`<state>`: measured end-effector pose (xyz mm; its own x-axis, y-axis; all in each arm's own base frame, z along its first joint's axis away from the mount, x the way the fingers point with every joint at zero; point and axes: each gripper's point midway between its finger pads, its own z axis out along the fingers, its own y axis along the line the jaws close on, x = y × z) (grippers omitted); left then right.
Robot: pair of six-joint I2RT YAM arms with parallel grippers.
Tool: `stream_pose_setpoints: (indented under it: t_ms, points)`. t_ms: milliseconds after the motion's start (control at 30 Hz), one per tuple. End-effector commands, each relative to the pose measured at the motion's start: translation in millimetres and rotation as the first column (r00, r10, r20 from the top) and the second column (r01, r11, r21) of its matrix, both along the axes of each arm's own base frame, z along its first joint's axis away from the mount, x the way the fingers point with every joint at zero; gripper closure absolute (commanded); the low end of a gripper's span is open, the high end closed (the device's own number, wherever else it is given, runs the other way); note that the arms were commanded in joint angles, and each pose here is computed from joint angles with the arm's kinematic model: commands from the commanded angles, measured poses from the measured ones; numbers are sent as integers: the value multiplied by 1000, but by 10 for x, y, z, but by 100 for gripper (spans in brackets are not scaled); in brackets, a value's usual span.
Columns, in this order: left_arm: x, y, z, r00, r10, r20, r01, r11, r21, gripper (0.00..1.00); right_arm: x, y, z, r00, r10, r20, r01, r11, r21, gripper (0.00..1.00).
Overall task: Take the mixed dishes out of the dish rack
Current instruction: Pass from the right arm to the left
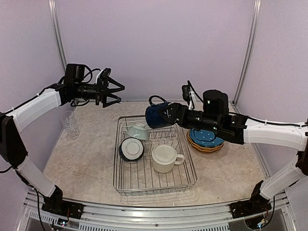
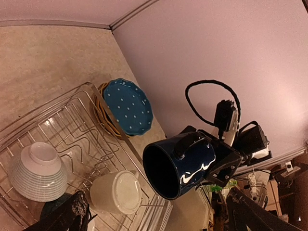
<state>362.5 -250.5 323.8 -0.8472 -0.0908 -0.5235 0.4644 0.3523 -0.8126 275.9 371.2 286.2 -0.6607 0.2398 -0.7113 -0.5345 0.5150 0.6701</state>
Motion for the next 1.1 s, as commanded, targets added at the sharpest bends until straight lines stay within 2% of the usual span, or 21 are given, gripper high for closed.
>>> stream_pose_setpoints:
  t_ms: [0,200,500,600,733,900,1067]
  points:
    - [-343,-415,44,976,-219,9,219,970,-109,7,7,48,631,988,39,152,-70,976,207,100]
    - [-644,-769,-21,941,-339,-12,334,932,-138,14,3,197,803,974,81,211,-143,944,297,100]
    - [-886,-867,103,905,-424,43,423,883,-202,23,38,458,699,967,161,199,-229,891,393,100]
    - [-950,-923,95,891,-452,35,448,868,-212,34,29,505,687,962,172,212,-248,875,416,100]
    - [-979,-952,94,876,-483,14,472,849,-239,53,15,473,727,955,144,258,-250,861,444,100]
    - [-1015,-943,149,865,-501,33,492,833,-252,70,20,397,753,952,103,287,-238,840,487,100]
    - [-1013,-945,150,862,-505,31,496,830,-256,96,27,417,717,953,112,282,-243,838,488,100]
